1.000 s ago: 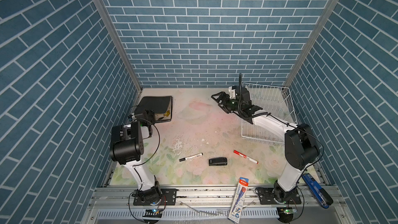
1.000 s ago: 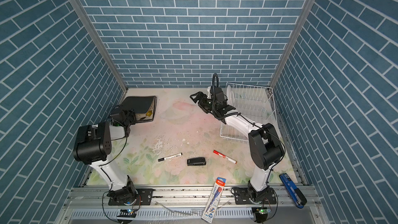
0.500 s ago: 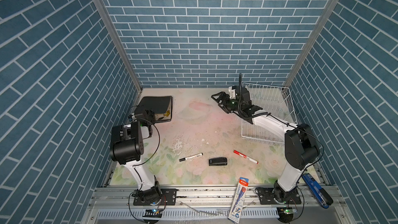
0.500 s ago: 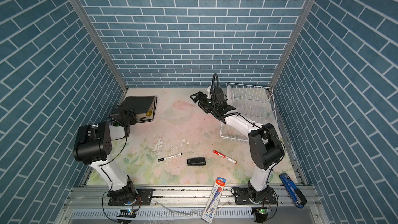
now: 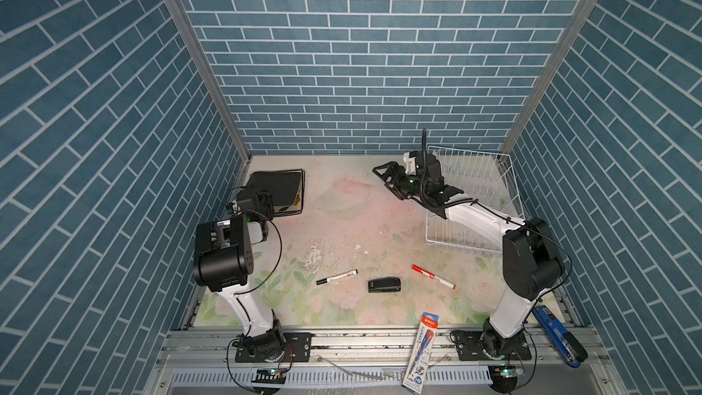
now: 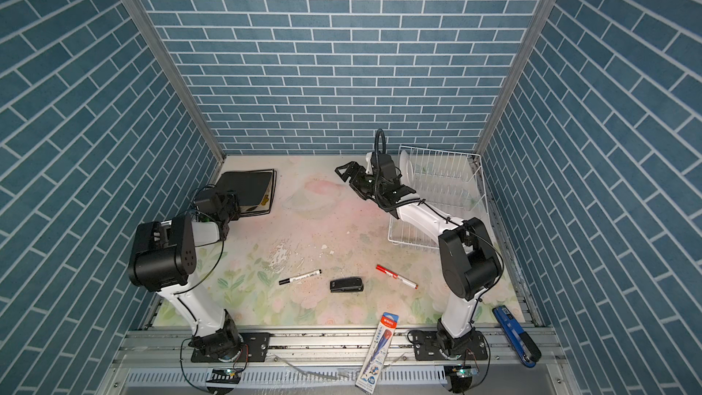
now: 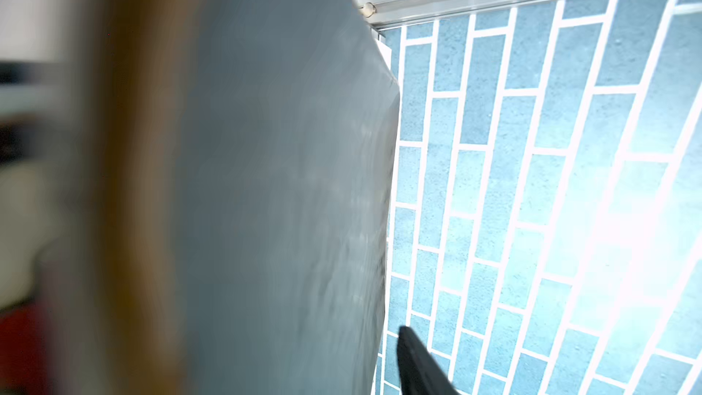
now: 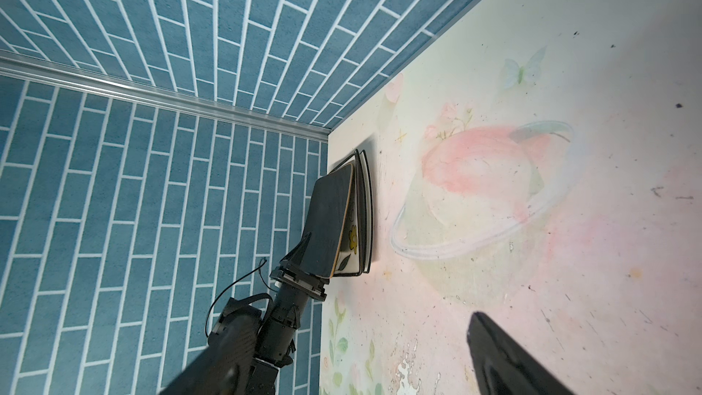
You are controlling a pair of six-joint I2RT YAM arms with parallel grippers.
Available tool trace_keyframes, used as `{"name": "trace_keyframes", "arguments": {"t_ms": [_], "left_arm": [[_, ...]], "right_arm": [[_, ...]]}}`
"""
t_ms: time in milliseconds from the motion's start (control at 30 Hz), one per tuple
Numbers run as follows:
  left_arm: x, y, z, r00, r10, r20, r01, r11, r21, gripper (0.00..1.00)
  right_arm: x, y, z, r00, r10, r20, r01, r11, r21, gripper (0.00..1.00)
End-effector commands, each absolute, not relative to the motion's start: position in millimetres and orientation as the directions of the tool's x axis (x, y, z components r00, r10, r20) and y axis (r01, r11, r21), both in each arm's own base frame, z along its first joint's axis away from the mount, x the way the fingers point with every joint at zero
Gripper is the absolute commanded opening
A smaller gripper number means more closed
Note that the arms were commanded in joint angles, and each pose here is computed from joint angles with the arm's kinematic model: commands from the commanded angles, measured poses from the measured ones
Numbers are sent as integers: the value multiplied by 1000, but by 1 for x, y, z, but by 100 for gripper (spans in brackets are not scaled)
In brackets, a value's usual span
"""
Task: Unload the plates from the dish rack
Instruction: 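Lower the black plate onto the floral plate stack with the left gripper, then settle the black plate flat on the stack and open the left gripper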
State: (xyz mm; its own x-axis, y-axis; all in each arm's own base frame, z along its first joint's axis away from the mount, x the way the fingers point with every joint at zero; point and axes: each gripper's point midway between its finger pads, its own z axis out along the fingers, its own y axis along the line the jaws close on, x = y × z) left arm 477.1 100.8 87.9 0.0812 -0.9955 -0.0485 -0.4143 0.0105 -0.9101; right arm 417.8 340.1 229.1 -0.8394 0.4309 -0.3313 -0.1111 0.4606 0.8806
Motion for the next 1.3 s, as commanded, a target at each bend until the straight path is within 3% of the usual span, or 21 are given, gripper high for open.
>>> {"name": "trace_keyframes", "arguments": {"t_ms": [0,667,1267], "left_arm": [[489,103,138,65,-993,-94,-314,69,-947,55],[486,98,138,-3,-991,-132,-439,119,-891,76],[476,95,125,-52,-992,-115,-596,124,-794,84]], "right_arm": [[410,339,246,-827,411,-384,-174,462,870,89],[407,336,248,-822,415,-390,-179,463,868,88],[405,334,248,-818,420,-393,-180,463,868,88]]}}
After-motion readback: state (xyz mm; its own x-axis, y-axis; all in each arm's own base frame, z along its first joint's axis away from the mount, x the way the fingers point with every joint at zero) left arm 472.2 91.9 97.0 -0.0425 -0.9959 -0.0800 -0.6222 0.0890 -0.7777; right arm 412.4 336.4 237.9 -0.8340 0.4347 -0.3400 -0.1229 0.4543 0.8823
